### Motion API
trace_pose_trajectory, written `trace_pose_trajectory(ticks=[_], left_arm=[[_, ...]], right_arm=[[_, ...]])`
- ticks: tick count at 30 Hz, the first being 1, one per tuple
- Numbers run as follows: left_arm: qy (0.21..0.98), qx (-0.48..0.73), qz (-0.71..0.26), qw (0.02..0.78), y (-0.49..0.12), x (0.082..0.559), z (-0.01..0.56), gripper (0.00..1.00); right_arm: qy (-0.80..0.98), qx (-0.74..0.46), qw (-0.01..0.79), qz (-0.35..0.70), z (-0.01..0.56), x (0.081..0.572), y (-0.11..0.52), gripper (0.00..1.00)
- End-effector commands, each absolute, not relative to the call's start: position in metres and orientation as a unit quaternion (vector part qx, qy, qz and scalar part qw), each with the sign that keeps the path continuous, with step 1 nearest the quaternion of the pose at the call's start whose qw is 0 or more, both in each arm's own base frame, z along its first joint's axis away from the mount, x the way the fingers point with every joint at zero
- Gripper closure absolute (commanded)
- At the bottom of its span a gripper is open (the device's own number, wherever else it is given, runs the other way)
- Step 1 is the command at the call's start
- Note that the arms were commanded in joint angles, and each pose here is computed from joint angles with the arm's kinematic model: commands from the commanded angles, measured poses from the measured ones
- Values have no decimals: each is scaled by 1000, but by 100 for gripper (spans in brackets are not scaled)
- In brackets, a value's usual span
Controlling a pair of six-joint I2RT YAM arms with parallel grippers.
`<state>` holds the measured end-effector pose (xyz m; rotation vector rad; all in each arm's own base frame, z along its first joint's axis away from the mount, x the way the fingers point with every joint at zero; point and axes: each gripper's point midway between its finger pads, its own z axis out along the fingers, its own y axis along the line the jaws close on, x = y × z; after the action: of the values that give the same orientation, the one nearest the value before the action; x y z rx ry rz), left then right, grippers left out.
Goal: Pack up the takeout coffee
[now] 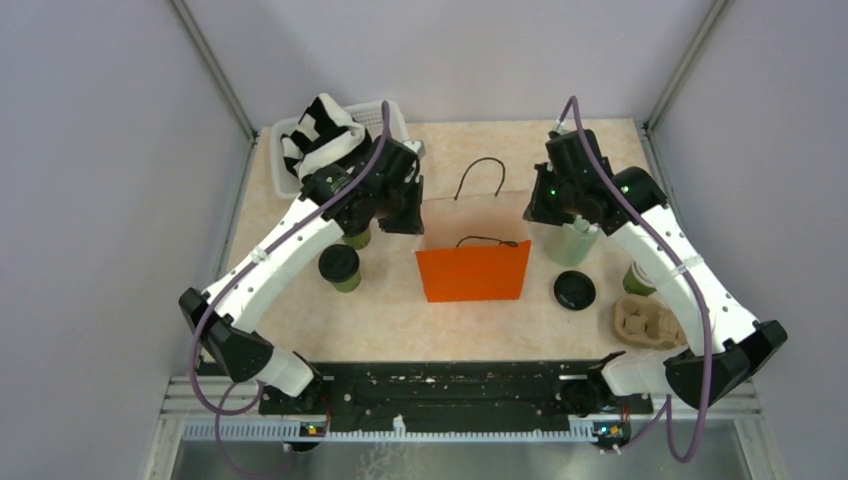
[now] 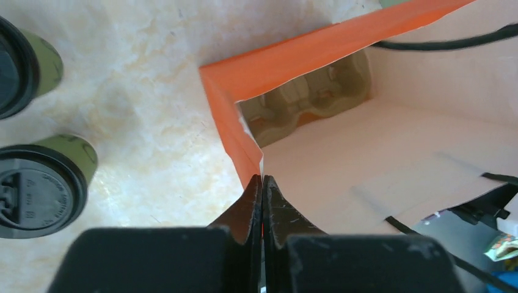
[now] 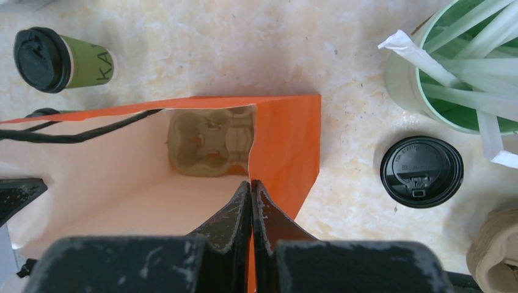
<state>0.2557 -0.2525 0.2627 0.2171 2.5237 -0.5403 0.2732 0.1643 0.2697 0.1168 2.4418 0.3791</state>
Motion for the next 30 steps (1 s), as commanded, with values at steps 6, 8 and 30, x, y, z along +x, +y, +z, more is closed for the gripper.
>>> trace_pose_trajectory(ticks=[6, 8, 30], left_arm=[[896, 99, -233, 364, -249, 265, 365, 100], [887, 98, -252, 374, -251, 262, 384, 100], [902, 76, -245, 347, -217, 243, 343, 19]], right_arm=[[905, 44, 376, 195, 339, 265, 170, 100], [896, 48, 385, 215, 358, 263, 172, 100], [920, 11, 348, 179, 308, 260, 161, 34]])
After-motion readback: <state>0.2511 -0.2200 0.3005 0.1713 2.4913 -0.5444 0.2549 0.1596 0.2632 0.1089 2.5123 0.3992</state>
